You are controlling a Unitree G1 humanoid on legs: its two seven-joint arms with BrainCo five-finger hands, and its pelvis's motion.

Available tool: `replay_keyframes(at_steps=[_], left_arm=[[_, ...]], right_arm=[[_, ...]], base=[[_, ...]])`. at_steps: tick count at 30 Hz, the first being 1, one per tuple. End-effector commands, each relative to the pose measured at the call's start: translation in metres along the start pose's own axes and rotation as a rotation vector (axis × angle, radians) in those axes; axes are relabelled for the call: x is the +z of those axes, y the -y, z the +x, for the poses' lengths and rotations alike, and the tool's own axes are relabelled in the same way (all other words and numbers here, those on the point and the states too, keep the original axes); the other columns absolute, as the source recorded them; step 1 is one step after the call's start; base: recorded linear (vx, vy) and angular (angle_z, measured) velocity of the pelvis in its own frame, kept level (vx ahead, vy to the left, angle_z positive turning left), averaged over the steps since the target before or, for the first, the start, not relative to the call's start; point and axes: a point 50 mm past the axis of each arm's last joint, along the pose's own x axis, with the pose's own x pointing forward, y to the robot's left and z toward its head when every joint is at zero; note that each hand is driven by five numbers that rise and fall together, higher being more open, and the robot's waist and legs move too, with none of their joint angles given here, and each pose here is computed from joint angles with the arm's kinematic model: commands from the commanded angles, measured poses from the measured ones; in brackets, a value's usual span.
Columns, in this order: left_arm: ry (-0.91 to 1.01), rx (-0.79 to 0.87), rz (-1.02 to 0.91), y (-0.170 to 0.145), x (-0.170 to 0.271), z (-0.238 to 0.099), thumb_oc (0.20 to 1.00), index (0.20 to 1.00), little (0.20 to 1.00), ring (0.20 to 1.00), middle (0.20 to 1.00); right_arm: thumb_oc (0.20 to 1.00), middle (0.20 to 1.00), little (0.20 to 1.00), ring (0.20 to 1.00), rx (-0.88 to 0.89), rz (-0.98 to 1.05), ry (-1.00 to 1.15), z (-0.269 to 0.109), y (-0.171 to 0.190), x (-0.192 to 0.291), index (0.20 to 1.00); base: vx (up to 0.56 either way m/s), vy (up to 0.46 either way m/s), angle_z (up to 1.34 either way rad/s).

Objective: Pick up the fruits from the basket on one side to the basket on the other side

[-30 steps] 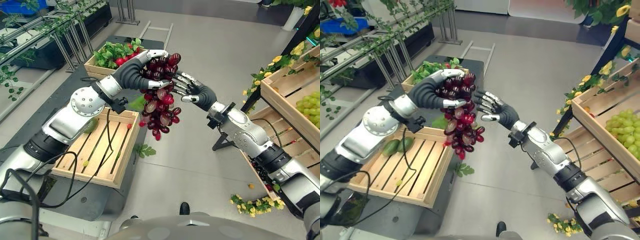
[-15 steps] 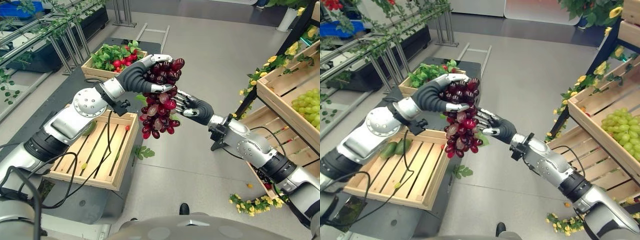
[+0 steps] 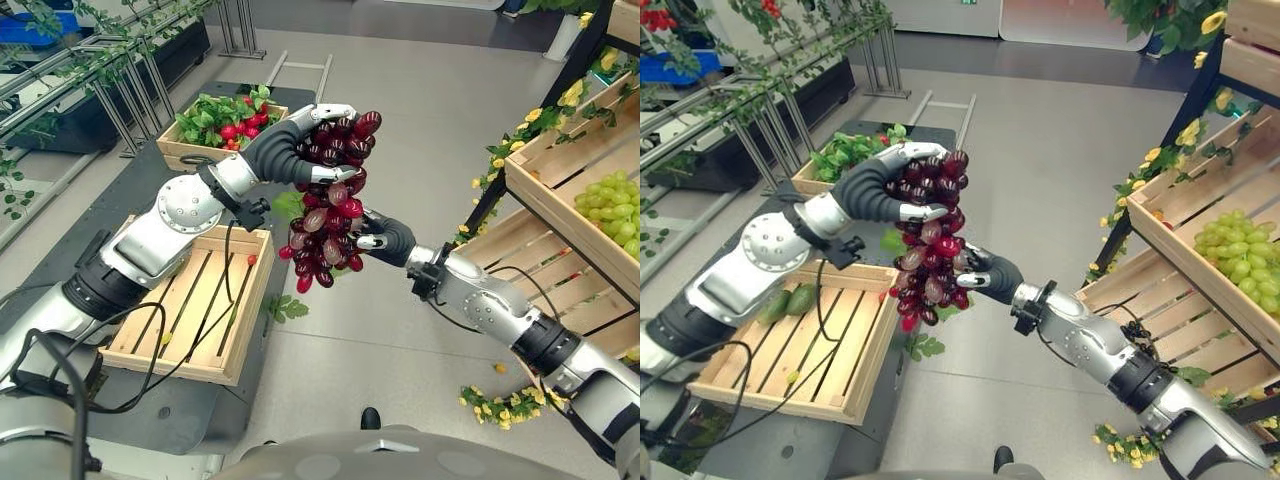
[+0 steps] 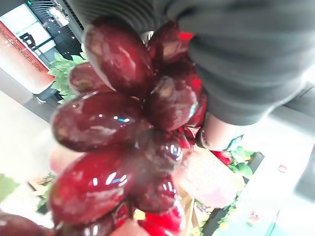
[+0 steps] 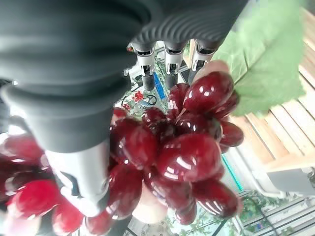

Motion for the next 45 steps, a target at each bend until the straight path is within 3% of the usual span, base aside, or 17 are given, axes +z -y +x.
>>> replay_keyframes(at_steps=[1, 12, 20, 21, 22, 23, 24, 45], left_arm=[[0.212, 0.095, 0.042, -0.031, 0.038, 0.024, 0.200, 0.200, 0.200, 0.200, 0.200], [0.170, 0.097, 0.068, -0.034, 0.030, 0.017, 0.200, 0.200, 0.200, 0.200, 0.200], [0.159, 0.118, 0.093, -0.035, 0.028, 0.011, 0.200, 0.200, 0.200, 0.200, 0.200], [0.158, 0.119, 0.099, -0.036, 0.029, 0.011, 0.200, 0.200, 0.200, 0.200, 0.200], [0.158, 0.119, 0.099, -0.036, 0.029, 0.011, 0.200, 0.200, 0.200, 0.200, 0.200], [0.153, 0.128, 0.105, -0.037, 0.028, 0.010, 0.200, 0.200, 0.200, 0.200, 0.200], [0.149, 0.132, 0.106, -0.037, 0.027, 0.009, 0.200, 0.200, 0.200, 0.200, 0.200], [0.147, 0.162, 0.119, -0.038, 0.024, 0.005, 0.200, 0.200, 0.200, 0.200, 0.200]], right_arm=[[1.000, 1.000, 1.000, 1.000, 0.088, -0.055, 0.075, 0.013, -0.013, 0.020, 1.000], [1.000, 1.000, 1.000, 1.000, 0.280, -0.113, 0.072, 0.009, -0.040, 0.038, 1.000], [1.000, 1.000, 1.000, 1.000, 0.291, -0.078, 0.101, 0.008, -0.045, 0.038, 1.000], [0.689, 0.689, 0.689, 0.689, 0.294, -0.077, 0.103, 0.008, -0.045, 0.038, 0.689], [0.583, 0.583, 0.583, 0.583, 0.294, -0.077, 0.103, 0.008, -0.045, 0.038, 0.583], [0.316, 0.316, 0.316, 0.316, 0.295, -0.075, 0.110, 0.008, -0.046, 0.038, 0.316], [0.200, 0.200, 0.200, 0.200, 0.293, -0.072, 0.114, 0.007, -0.046, 0.038, 0.200], [0.200, 0.200, 0.200, 0.200, 0.270, -0.055, 0.119, 0.004, -0.042, 0.034, 0.200]], base=[[0.00, 0.000, 0.00], [0.00, 0.000, 0.00], [0.00, 0.001, -0.02], [0.00, -0.001, -0.05], [0.01, -0.008, -0.05], [0.01, -0.007, -0.03], [0.01, -0.011, -0.04], [0.00, -0.001, -0.01]])
